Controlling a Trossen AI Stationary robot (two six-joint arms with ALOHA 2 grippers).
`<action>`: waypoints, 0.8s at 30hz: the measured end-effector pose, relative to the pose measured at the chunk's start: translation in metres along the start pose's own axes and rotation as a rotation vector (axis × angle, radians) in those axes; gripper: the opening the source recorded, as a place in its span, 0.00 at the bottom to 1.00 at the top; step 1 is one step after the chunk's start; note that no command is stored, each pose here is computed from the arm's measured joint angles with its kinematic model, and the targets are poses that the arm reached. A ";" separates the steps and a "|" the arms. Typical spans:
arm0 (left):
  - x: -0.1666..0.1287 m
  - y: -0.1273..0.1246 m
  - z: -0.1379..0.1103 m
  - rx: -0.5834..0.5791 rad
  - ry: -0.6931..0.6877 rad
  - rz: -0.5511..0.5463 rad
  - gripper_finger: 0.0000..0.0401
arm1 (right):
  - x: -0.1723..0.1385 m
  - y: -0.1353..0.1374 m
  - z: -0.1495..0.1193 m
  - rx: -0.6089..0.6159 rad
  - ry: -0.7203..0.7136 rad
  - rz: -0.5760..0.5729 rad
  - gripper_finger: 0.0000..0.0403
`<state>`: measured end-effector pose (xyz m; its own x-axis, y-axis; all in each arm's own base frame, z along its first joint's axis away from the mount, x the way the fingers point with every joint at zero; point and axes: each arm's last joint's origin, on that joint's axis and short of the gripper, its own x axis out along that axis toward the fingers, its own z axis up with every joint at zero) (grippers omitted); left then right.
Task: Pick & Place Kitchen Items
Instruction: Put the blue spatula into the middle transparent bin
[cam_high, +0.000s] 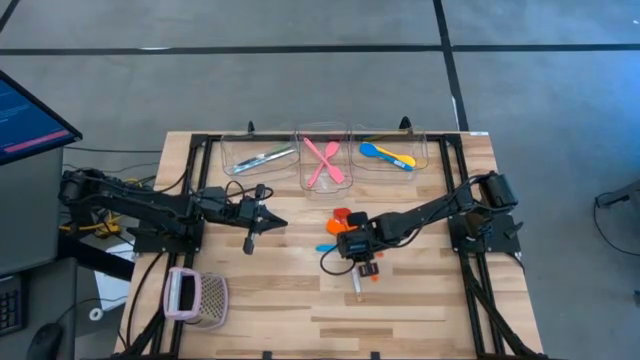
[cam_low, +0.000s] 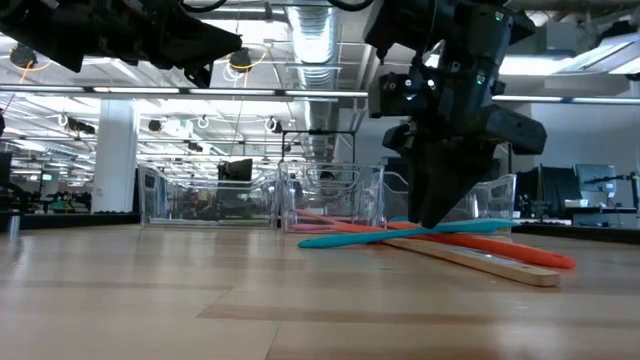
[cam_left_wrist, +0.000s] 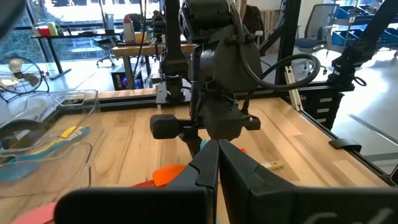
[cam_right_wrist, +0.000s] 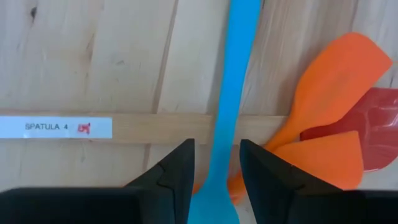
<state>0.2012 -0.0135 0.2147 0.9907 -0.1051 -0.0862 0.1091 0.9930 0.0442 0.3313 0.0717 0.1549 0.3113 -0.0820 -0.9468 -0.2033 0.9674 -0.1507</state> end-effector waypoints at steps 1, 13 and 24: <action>0.000 0.000 0.000 0.000 0.000 0.000 0.00 | 0.000 0.000 0.000 0.001 -0.004 0.000 0.30; 0.000 0.000 0.000 0.000 0.000 0.000 0.00 | 0.016 0.003 -0.016 0.028 -0.005 -0.005 0.29; 0.000 0.000 0.000 0.000 -0.002 0.000 0.00 | 0.014 0.002 -0.016 0.028 -0.008 -0.008 0.07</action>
<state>0.2012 -0.0135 0.2148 0.9909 -0.1053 -0.0843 0.1093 0.9930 0.0443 0.3203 0.0690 0.1372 0.3197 -0.0877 -0.9434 -0.1748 0.9732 -0.1497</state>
